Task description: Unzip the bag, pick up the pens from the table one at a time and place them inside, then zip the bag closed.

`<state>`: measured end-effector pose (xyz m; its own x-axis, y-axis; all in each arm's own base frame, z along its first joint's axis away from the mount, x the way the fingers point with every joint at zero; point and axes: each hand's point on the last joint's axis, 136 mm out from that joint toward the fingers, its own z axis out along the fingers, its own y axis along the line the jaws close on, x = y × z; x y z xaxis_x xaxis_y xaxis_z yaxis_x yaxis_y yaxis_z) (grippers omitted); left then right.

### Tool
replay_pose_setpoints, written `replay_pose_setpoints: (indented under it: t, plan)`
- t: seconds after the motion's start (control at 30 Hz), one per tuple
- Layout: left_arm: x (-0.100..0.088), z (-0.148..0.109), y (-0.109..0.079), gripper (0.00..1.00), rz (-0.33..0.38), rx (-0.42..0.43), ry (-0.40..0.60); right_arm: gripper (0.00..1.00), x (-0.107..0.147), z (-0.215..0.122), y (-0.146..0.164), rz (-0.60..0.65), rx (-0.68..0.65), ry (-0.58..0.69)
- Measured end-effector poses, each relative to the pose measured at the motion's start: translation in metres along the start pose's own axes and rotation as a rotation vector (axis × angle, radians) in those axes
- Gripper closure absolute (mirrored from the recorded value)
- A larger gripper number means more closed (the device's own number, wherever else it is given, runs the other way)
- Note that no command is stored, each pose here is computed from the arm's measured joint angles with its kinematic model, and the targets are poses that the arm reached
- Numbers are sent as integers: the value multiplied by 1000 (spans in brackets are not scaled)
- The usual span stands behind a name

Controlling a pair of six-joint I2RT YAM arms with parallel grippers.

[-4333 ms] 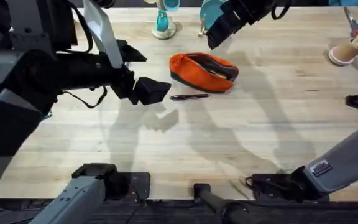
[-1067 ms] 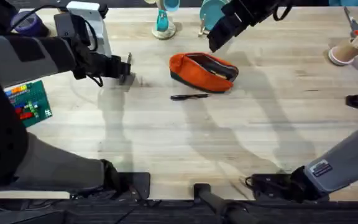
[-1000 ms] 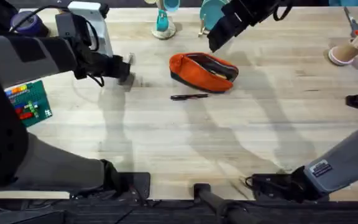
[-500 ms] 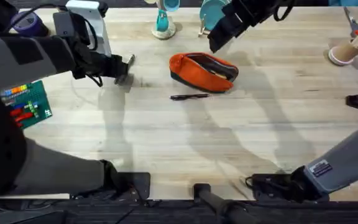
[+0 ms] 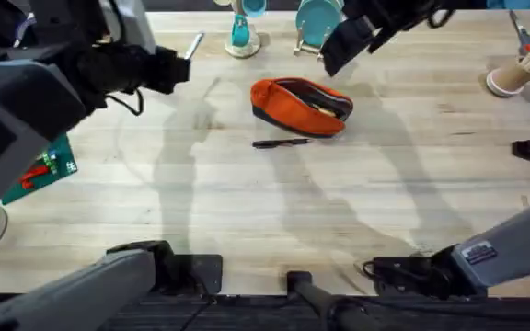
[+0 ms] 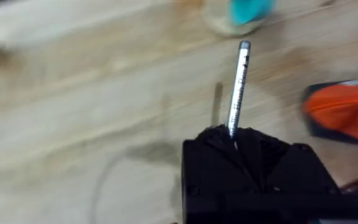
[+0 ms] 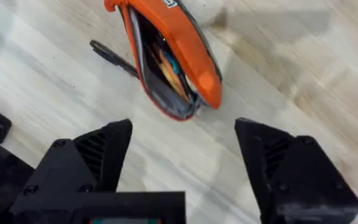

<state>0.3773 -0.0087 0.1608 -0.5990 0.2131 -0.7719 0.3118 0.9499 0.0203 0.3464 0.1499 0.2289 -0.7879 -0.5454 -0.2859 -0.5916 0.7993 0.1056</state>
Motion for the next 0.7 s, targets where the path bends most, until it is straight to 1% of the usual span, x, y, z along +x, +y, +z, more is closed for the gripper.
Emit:
replay_pose_setpoints:
  t: [0.2,0.27,0.33,0.5,0.6,0.7]
  plan:
    - [-33,-11,-61,957,224,114,-106,4,9,-40,8,6,33,-76]
    - [-39,-12,-79,958,286,149,-132,5,11,-52,10,6,41,-103]
    - [-43,-12,-95,959,333,180,-150,4,15,-62,11,9,48,-125]
    - [-57,-16,-132,959,419,269,-227,5,25,-93,4,42,88,-210]
    - [-65,-22,-152,959,452,338,-281,5,39,-107,-3,72,120,-254]
    - [-72,-29,-169,959,479,408,-333,5,56,-113,-8,103,147,-281]
